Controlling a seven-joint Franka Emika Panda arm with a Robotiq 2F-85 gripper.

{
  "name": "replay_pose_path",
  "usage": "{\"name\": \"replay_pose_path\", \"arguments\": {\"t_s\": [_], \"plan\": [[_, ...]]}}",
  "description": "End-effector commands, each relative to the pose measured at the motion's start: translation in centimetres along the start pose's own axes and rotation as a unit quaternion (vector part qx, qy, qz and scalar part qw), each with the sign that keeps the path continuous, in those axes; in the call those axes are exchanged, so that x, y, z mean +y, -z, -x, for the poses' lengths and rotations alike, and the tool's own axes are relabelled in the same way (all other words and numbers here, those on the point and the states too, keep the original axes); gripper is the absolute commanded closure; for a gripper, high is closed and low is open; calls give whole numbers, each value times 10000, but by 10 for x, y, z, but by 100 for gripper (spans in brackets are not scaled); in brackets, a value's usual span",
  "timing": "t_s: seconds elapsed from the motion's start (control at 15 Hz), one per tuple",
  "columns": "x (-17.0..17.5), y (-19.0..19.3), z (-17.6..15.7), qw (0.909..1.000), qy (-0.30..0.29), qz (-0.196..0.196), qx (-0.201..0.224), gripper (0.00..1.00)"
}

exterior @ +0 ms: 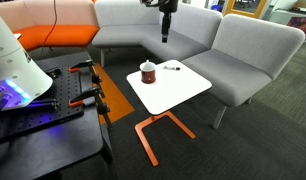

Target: Put the marker in the mug

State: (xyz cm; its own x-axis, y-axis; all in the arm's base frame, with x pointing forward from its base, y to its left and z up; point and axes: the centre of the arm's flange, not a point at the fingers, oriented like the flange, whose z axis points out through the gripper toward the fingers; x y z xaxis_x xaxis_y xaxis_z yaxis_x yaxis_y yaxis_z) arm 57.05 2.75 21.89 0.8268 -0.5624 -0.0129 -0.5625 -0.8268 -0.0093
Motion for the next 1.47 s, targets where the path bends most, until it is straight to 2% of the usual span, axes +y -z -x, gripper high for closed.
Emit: {"name": "replay_pose_path", "arguments": {"t_s": [0.0, 0.2, 0.47, 0.8, 0.87, 0.93, 1.4], "plan": [[-42, -56, -33, 9996, 91, -209, -157, 0], [-72, -101, -50, 9986, 133, -352, -383, 0], [-100, -142, -72, 9970, 197, -548, -508, 0], [-124, -192, -86, 9965, 138, -393, -723, 0], [-126, -199, -87, 9964, 80, -336, -772, 25], [-127, -206, -89, 9967, 68, -251, -769, 26], [-128, -228, -98, 9951, 76, -227, -958, 80]]}}
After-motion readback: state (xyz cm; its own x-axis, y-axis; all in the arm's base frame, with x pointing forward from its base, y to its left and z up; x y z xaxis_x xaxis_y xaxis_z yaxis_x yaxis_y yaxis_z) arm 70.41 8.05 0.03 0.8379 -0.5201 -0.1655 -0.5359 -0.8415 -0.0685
